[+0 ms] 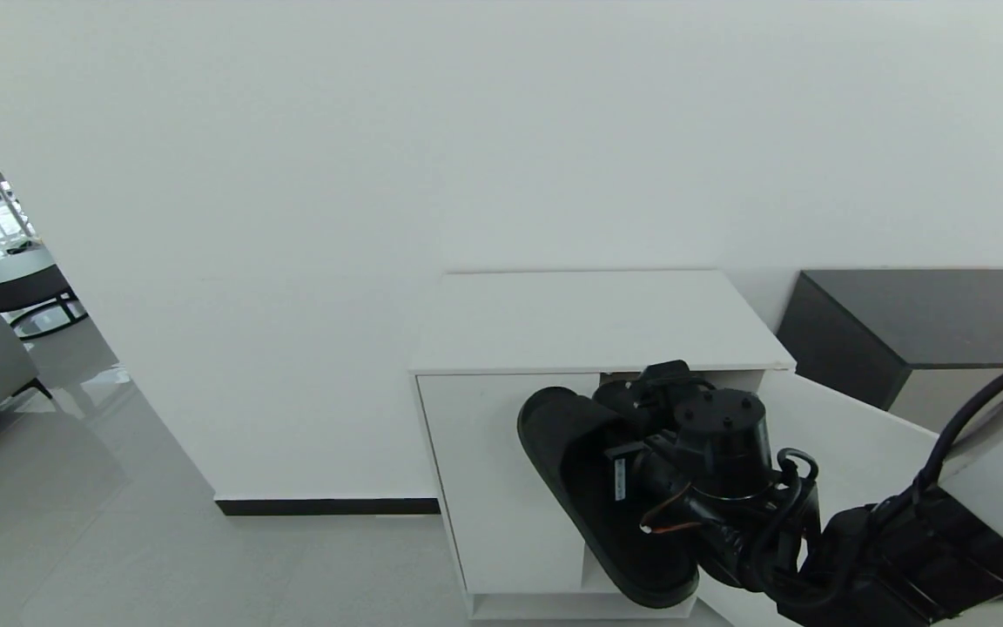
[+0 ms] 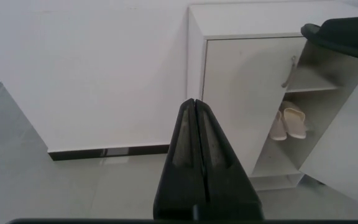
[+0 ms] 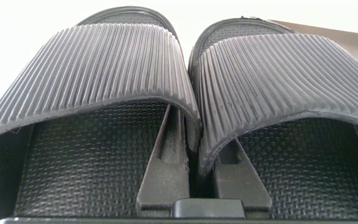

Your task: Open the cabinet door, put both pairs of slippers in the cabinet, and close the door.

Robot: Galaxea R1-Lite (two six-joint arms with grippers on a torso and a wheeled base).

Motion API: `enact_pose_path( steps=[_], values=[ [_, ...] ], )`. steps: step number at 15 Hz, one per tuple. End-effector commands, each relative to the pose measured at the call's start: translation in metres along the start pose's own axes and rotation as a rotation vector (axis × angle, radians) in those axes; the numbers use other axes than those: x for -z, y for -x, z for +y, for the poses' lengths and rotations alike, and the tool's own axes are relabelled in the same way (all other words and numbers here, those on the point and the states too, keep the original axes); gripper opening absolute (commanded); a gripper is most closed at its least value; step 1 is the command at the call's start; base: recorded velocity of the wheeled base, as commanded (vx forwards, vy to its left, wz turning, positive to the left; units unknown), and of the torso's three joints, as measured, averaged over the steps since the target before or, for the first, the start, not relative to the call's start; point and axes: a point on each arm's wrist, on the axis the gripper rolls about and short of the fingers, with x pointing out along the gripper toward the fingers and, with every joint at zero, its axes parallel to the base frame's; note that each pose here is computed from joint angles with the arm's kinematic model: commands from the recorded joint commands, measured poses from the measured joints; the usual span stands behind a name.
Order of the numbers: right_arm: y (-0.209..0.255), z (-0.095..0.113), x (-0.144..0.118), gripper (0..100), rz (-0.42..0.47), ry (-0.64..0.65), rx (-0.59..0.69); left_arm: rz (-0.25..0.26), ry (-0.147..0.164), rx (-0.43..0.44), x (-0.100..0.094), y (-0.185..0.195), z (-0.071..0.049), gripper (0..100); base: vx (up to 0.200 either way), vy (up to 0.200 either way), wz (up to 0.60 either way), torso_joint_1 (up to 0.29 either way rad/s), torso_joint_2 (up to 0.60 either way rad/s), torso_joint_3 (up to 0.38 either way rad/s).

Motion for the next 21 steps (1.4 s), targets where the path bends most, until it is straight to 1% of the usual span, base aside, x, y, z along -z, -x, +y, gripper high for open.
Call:
enact_pose_path(
  steps=[1,5,7,10,12,13,15,21],
  values=[
    [0.001,-0.001,0.002,0,0.007,-0.009,0.001,0.000,0.000,0.000,0.000,0.000,0.000,0,0.000,-0.200,0.00,-0.002,0.00,-0.002],
    [0.005,-0.002,0.004,0,0.014,-0.007,0.000,0.000,0.000,0.000,0.000,0.000,0.000,0,0.000,-0.200,0.00,0.004,0.00,0.000],
    [0.006,-0.001,0.002,0,-0.003,-0.013,-0.007,0.000,0.000,0.000,0.000,0.000,0.000,0,0.000,-0.200,0.00,0.002,0.00,0.002],
    [0.005,-0.004,0.002,0,-0.004,-0.012,0.005,0.000,0.000,0.000,0.000,0.000,0.000,0,0.000,-0.200,0.00,0.001,0.00,0.001],
    [0.004,-0.011,0.006,0,0.011,-0.011,0.022,0.000,0.003,-0.001,0.000,0.000,0.000,0,0.000,0.000,0.00,0.000,0.00,0.000],
    [0.003,-0.014,0.006,0,-0.003,-0.015,0.018,0.000,0.004,-0.001,0.000,0.000,0.000,0,0.000,0.000,0.00,0.000,0.00,0.000],
    [0.003,-0.015,0.007,0,-0.033,0.001,0.014,0.000,0.004,-0.001,0.000,0.000,0.000,0,0.000,0.000,0.00,0.000,0.00,0.000],
    [0.002,-0.017,0.014,0,-0.015,0.019,0.016,0.001,0.004,-0.001,0.000,0.000,0.000,0,0.000,0.000,0.00,0.000,0.00,0.000]
  ],
)
